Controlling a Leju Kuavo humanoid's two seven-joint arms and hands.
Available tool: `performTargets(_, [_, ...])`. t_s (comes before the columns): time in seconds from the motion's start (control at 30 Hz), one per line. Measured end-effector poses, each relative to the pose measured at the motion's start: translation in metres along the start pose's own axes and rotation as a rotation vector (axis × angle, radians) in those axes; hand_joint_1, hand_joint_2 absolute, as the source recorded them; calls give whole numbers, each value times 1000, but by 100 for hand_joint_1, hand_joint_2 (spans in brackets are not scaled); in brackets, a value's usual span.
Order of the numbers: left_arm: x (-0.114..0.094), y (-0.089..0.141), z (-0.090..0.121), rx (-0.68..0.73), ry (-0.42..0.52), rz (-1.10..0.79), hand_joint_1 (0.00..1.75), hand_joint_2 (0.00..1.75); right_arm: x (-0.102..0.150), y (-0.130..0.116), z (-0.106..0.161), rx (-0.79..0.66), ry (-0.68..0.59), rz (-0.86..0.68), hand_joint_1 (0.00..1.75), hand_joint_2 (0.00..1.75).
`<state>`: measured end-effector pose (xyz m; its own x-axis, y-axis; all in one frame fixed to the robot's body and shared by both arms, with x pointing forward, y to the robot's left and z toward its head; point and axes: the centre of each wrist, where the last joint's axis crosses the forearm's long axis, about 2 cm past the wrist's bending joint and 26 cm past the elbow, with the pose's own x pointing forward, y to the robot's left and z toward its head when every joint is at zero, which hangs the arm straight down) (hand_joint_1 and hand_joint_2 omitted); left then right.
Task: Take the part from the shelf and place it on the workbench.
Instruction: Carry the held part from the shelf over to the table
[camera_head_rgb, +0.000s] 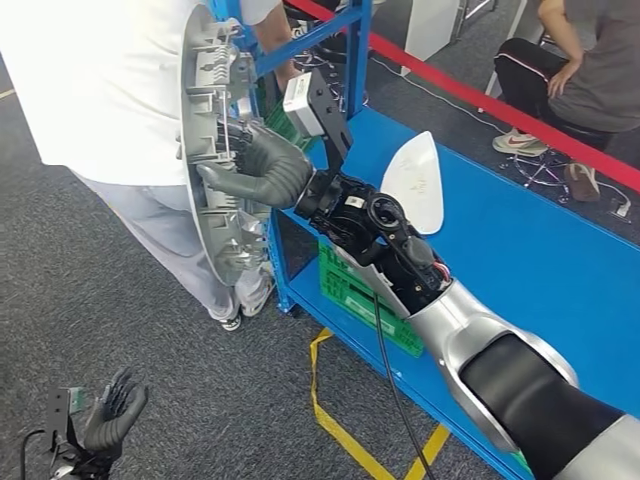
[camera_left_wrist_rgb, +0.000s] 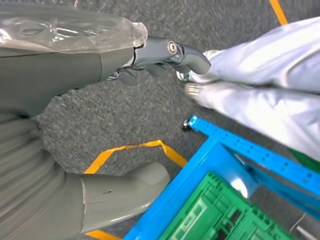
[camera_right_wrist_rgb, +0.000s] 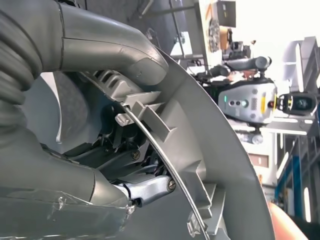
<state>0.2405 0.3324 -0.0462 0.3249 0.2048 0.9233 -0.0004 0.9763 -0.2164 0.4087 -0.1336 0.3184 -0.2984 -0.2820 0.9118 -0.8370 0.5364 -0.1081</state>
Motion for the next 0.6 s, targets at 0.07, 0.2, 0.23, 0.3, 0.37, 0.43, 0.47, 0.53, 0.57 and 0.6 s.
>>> performTargets(0.07, [1,-1,-1,-2,-1,0,0,175,1,0,-1,1,0,3,175,175])
performTargets(0.2, [1,-1,-1,-3,1,-2,0,175,1,0,-1,0,1,3,175,175])
performTargets(0.23, [2,0,-1,-2,0,-2,0,175,0,0,0,-1,1,3,175,175])
performTargets(0.3, [2,0,-2,-2,-1,-3,0,175,0,0,0,-4,4,1,175,175])
performTargets(0.37, [2,1,-2,-2,-1,-3,0,175,-2,0,1,-6,8,-2,175,175])
performTargets(0.43, [2,0,-2,-3,0,-3,0,175,-3,1,3,-8,13,-6,175,175])
performTargets(0.47, [2,0,-2,-4,0,-2,0,175,-4,1,3,-8,14,-7,175,175])
performTargets(0.53, [2,-1,-3,-5,-1,-1,0,175,-3,1,3,-9,14,-7,175,175])
performTargets(0.57, [3,-2,-3,-5,-1,-1,0,175,-3,1,3,-9,13,-7,175,175])
performTargets(0.6, [3,-2,-3,-5,-1,-1,0,175,-3,1,3,-9,13,-7,175,175])
